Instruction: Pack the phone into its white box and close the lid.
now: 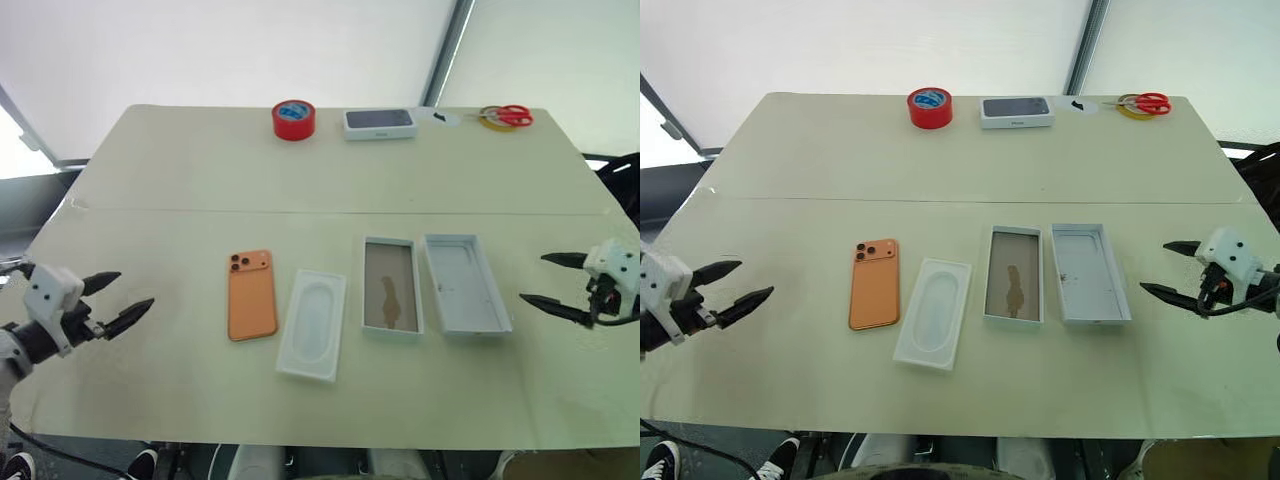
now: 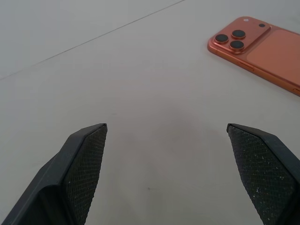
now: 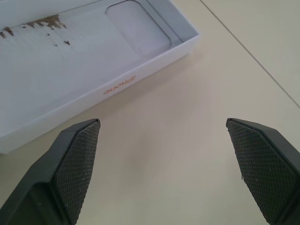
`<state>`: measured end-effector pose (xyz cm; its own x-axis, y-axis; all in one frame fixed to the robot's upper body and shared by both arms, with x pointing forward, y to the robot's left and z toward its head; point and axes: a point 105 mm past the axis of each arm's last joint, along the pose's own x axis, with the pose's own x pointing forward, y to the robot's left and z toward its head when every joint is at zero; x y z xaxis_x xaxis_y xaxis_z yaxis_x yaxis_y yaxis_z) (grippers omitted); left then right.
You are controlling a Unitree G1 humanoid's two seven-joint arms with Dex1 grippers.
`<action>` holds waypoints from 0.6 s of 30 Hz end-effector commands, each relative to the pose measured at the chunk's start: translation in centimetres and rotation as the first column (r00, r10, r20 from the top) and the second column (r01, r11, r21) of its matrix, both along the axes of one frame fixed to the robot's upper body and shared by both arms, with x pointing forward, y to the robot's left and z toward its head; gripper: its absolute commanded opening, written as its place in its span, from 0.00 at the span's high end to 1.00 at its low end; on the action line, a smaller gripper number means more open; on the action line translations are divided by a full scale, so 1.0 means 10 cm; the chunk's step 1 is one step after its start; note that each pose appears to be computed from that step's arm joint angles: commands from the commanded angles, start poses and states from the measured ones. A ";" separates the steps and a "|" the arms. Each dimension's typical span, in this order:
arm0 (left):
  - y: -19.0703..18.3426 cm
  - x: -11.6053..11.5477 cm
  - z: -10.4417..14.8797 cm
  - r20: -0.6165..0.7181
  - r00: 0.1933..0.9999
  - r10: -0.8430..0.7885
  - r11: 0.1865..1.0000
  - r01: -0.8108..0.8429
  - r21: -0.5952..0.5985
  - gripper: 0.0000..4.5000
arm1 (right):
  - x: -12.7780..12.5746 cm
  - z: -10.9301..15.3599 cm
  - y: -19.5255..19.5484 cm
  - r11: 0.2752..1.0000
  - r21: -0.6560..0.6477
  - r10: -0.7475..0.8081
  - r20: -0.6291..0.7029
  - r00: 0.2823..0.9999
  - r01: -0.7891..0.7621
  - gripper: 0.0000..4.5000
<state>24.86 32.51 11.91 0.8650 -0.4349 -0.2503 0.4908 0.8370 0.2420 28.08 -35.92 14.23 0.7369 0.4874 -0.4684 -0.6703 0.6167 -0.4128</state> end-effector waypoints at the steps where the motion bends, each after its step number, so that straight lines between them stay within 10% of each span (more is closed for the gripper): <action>1: -0.01 0.02 0.15 0.075 0.997 -0.008 0.998 0.003 0.061 0.05 | 0.02 0.19 -0.03 1.000 -0.019 0.001 0.055 0.998 0.000 0.00; 18: -0.07 0.09 0.24 0.105 0.994 -0.041 0.997 0.034 0.068 0.05 | 0.05 0.09 0.11 0.998 -0.048 0.043 0.029 0.999 -0.041 0.00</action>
